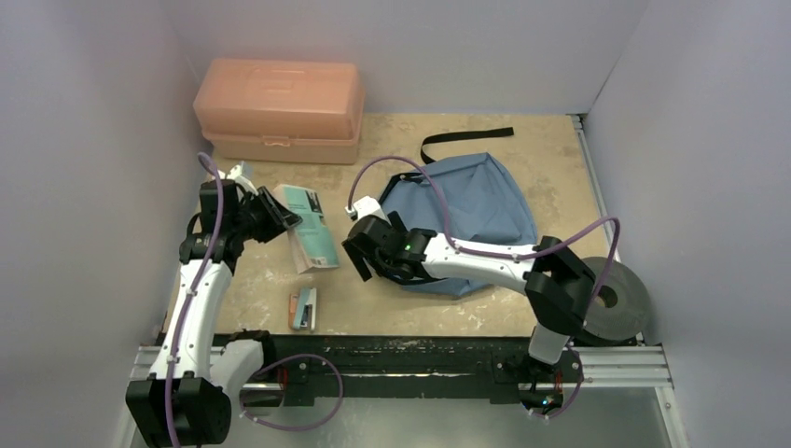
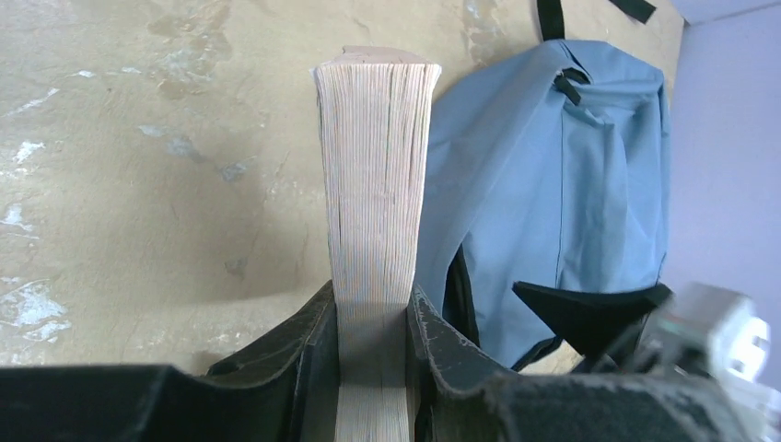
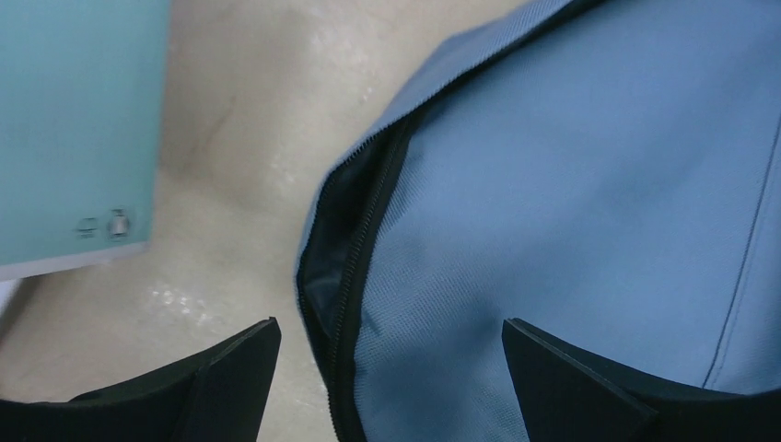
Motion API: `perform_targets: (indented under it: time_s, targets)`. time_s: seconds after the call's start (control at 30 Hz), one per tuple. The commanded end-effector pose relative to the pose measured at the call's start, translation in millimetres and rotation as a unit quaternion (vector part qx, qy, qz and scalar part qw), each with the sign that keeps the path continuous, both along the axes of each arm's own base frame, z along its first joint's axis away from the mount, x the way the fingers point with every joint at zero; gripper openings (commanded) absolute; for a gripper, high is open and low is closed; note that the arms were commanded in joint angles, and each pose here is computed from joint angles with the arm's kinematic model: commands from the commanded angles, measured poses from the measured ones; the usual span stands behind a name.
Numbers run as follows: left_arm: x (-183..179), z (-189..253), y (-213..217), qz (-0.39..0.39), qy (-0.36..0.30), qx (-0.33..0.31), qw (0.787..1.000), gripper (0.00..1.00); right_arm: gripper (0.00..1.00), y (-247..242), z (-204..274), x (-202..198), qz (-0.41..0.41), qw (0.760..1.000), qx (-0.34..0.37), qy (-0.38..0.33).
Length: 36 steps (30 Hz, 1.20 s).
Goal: Pack the student bag
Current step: Place the book in the student bag.
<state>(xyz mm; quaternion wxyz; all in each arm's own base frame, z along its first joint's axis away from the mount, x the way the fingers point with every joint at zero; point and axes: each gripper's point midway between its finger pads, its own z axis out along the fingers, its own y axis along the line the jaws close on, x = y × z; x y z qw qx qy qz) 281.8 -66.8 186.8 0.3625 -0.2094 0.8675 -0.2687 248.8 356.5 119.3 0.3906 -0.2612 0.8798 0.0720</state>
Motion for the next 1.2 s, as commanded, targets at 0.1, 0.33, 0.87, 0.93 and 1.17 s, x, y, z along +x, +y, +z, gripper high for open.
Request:
perform_targets:
  time_s: [0.1, 0.33, 0.87, 0.93, 1.17]
  targets:
    - [-12.2, 26.1, -18.1, -0.063, -0.057, -0.018, 0.996, 0.00, 0.86, -13.1, -4.1, 12.3, -0.074, 0.997, -0.036, -0.015]
    - [-20.1, 34.6, -21.8, -0.075, -0.068, -0.021, 0.995, 0.00, 0.82, -27.6, -11.4, 18.9, -0.099, 0.990, -0.094, -0.048]
    - [-32.1, 31.6, -30.9, -0.102, -0.065, -0.036, 0.992, 0.00, 0.31, -47.0, 21.1, 12.8, -0.109, 0.984, -0.103, -0.097]
    - [-34.9, 32.4, -35.2, -0.113, -0.065, -0.047, 0.990, 0.00, 0.20, -45.0, 23.5, 12.8, -0.099, 0.987, -0.086, -0.094]
    - [-48.0, 42.5, -47.3, -0.146, -0.070, -0.075, 0.984, 0.00, 0.00, -44.9, 39.8, 16.8, -0.085, 0.993, -0.035, -0.079]
